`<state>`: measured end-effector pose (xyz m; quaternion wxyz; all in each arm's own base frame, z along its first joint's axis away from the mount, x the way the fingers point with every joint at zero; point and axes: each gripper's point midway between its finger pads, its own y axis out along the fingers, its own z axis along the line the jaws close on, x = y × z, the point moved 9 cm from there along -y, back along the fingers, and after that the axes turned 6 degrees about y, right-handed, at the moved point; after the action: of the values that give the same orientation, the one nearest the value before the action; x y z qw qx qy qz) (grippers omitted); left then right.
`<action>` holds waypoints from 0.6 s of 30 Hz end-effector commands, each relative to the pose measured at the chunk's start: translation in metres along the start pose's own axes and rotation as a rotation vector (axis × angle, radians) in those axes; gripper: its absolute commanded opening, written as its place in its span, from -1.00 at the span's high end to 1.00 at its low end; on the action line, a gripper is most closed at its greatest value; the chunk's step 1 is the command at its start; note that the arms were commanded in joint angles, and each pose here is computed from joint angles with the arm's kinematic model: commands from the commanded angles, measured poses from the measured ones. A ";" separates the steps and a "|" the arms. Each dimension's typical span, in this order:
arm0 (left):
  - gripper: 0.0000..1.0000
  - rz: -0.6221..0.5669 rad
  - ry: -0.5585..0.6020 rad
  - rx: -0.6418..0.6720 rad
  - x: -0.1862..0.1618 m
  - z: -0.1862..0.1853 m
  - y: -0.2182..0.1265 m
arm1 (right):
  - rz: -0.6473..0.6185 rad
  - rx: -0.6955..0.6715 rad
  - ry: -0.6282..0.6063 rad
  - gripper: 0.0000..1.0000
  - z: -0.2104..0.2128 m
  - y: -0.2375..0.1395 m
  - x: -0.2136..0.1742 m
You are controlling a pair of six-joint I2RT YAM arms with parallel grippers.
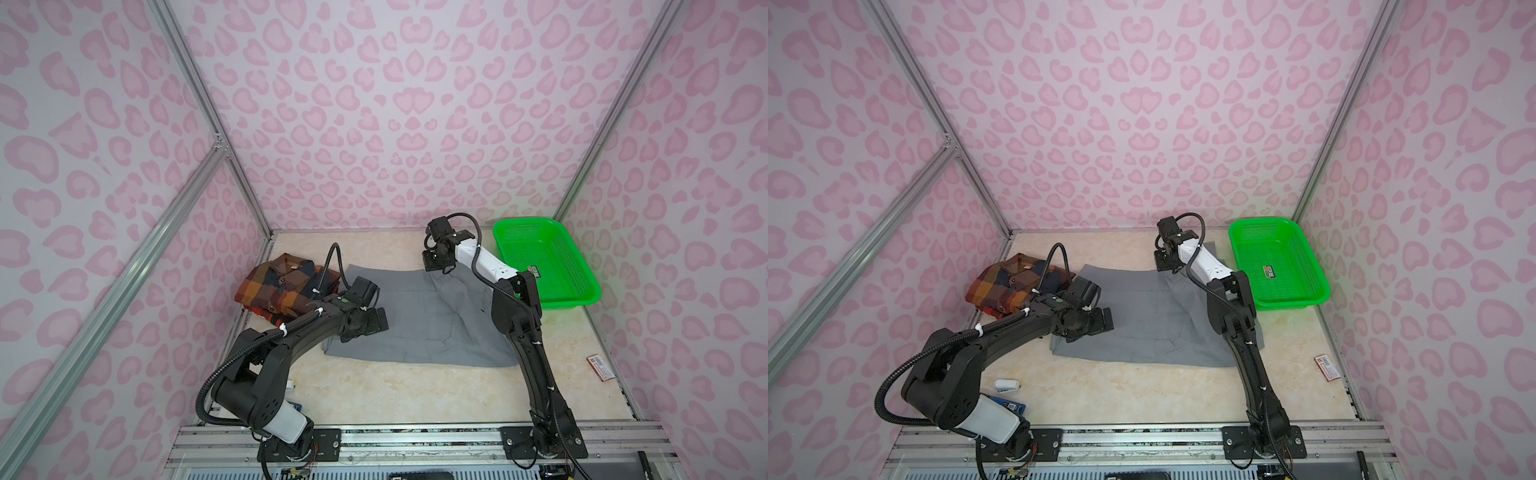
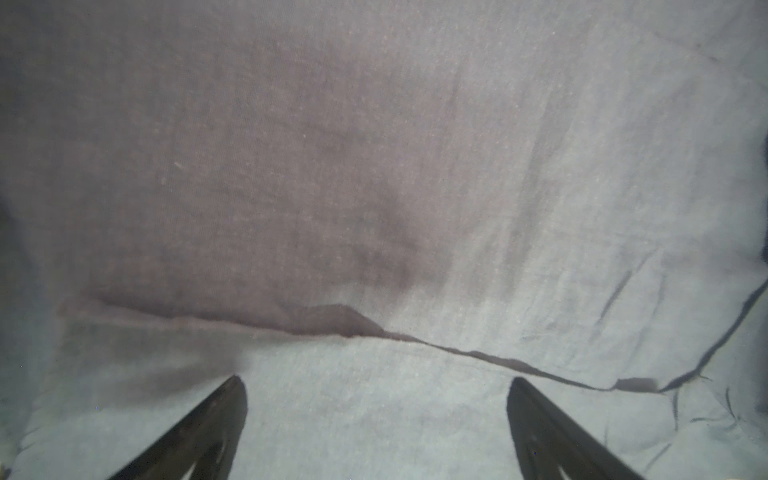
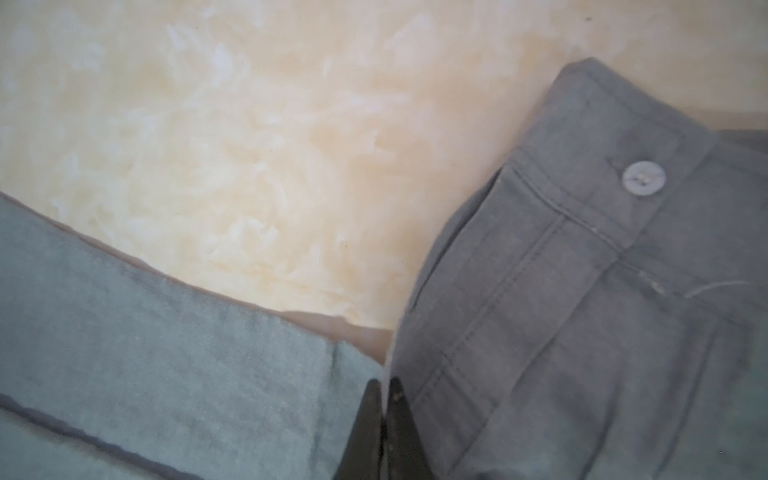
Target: Fold and stack the long sleeve shirts
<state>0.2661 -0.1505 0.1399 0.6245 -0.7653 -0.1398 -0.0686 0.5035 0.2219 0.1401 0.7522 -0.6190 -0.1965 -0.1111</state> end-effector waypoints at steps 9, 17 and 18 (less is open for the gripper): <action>-0.99 -0.050 0.008 -0.019 0.014 -0.008 -0.011 | -0.366 0.471 0.161 1.00 -0.004 -0.165 0.027; -0.99 -0.055 0.012 -0.042 0.022 -0.016 -0.010 | -0.432 0.699 0.730 1.00 -0.137 -0.125 -0.007; -0.99 -0.054 0.011 -0.045 0.023 -0.016 -0.010 | -0.416 0.680 0.754 1.00 -0.144 -0.113 -0.010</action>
<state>0.2811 -0.1590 0.1567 0.6117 -0.7714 -0.1526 -0.0866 0.4601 0.0601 0.2094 0.8711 -0.2983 -0.0693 -0.3839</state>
